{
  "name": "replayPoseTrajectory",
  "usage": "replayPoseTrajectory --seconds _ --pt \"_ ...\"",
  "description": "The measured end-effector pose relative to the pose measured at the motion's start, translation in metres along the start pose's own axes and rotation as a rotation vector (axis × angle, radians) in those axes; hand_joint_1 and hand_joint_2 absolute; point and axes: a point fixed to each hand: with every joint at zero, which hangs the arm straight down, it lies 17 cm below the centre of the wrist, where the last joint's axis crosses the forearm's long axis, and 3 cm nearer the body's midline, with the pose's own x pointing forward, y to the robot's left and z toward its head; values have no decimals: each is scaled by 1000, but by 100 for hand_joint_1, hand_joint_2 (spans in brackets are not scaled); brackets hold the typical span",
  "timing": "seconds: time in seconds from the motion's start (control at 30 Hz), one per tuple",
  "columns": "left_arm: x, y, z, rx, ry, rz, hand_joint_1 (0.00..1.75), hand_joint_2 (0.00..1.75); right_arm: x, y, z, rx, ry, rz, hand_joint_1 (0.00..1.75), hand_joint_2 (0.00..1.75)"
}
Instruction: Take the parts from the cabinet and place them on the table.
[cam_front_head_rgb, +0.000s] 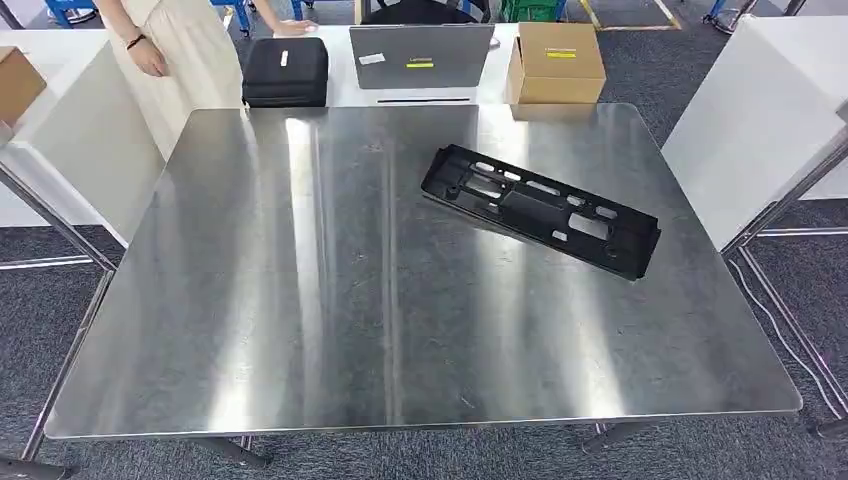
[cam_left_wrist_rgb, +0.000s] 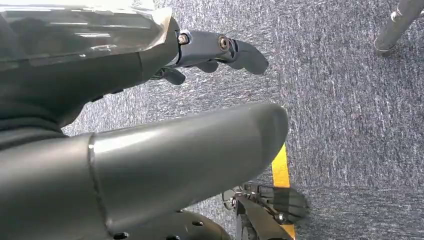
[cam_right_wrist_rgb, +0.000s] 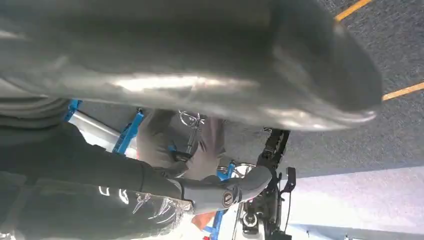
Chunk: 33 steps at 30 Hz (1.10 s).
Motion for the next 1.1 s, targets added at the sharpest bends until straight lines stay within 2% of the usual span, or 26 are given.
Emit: replayPoseTrajectory --seconds 1.1 --pt "0 0 0 0 0 0 0 0 1 0 0 0 -1 -2 0 0"
